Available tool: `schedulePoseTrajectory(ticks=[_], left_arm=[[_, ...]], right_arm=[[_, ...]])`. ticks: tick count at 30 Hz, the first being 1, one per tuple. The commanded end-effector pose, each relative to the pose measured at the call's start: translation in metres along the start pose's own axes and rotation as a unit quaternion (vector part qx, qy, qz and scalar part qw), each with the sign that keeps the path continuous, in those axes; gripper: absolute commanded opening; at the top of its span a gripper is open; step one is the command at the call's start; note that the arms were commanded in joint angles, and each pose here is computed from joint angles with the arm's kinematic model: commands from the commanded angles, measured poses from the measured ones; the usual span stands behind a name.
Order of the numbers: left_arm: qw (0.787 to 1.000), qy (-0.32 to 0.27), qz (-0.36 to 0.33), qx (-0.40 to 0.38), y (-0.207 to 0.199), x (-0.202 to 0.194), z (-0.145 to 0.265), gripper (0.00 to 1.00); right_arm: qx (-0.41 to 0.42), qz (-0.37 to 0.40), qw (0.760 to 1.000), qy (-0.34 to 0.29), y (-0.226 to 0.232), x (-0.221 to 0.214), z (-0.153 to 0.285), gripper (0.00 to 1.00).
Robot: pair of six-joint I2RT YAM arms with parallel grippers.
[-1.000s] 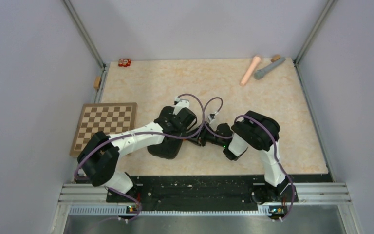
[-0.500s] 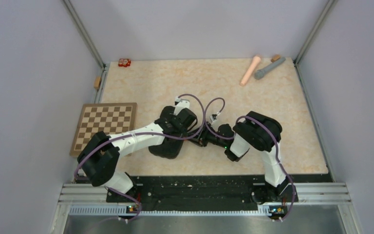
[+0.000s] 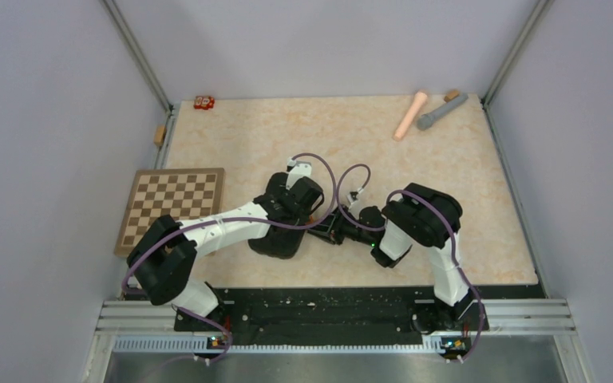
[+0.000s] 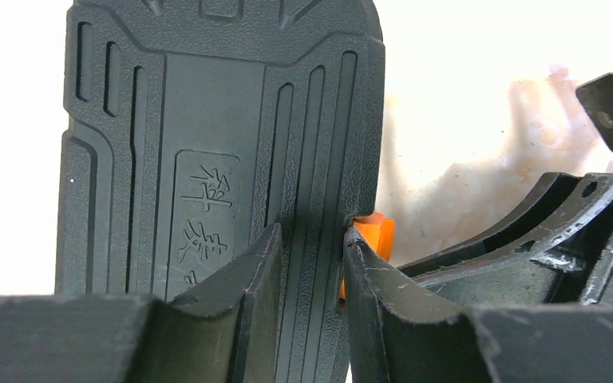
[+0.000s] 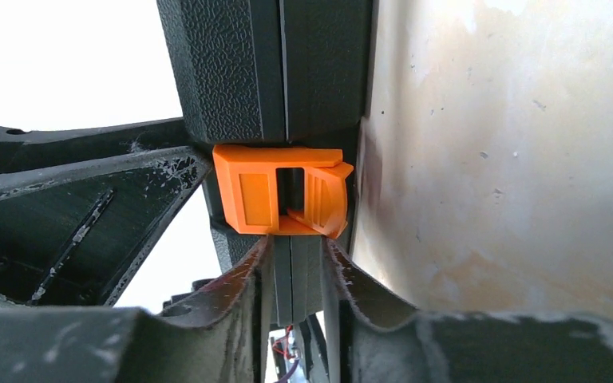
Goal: Pack the tool kit
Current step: Close the toolbox at the center of the board.
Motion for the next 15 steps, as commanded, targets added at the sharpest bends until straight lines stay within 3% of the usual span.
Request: schedulePoseTrajectory(ticks=[1,4,15], left_arm=[[0.980,0.197,-0.010,-0.022,0.007,-0.098,-0.003,0.33],[0.980,0.196,-0.010,-0.021,0.008,-0.098,-0.003,0.33],[0.981,0.191,-0.009,-0.019,0.008,-0.096,-0.003,0.33]], right_arm=[[0.017,0.012,1.000,-0.008,0.002,0.005,-0.004,0.21],[0.014,0.008,1.000,-0.007,-0.001,0.005,-0.004,0.16],[-0.017,0.000,1.000,-0.002,0.001,0.000,0.021,0.20]])
Point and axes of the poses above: each gripper's point midway between its finger pads, its own z axis back along the fingers, its own y axis along the line the jaws close on, x = y × z, the point moved 3 cm from there along z, back along the fingers, and after that the axes turned 14 degrees about z, right-handed, at the moved point
